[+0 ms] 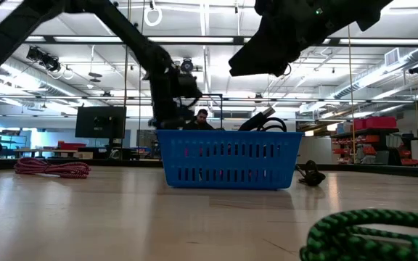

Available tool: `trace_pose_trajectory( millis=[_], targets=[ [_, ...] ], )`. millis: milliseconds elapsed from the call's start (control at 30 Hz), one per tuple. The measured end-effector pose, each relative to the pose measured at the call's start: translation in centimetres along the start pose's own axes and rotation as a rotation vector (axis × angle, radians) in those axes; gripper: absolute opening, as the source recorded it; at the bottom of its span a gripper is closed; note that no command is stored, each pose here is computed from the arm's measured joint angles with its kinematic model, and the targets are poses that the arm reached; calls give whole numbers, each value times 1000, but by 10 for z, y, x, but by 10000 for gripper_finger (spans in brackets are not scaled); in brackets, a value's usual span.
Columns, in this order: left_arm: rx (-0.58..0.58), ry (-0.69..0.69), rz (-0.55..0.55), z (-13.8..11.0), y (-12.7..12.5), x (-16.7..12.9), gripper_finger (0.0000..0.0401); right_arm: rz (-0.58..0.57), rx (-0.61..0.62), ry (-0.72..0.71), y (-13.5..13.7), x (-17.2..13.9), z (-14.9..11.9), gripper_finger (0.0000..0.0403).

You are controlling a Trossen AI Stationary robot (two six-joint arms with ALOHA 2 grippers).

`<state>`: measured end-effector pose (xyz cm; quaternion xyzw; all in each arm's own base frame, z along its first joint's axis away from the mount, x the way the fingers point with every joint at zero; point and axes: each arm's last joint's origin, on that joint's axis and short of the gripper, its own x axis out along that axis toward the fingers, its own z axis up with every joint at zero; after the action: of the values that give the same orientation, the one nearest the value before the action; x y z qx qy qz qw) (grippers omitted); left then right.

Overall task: Pick & Place USB Port
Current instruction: Put the blue charger cable into the red bin

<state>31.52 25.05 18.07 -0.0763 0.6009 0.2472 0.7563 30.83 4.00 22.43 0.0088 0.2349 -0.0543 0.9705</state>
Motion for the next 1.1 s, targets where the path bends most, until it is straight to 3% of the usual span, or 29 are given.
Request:
trace_pose_trajectory(
  millis=[300,533,800,1100],
  targets=[
    [22,-142,-86,-6,-48,-92,9,-52,25,72,-15,2,-6,174],
    [118,-272,-216,-43,-115,-139,9,-62,24,72,-19,3,-5,174],
    [74,-381,-237,-85,-159,-135,9,-25,-12,-30,-20,-3,8,174],
    [41,-579,-396,-101,-196,-116,9,-46,-27,-122,-25,-28,26,174]
  ],
)
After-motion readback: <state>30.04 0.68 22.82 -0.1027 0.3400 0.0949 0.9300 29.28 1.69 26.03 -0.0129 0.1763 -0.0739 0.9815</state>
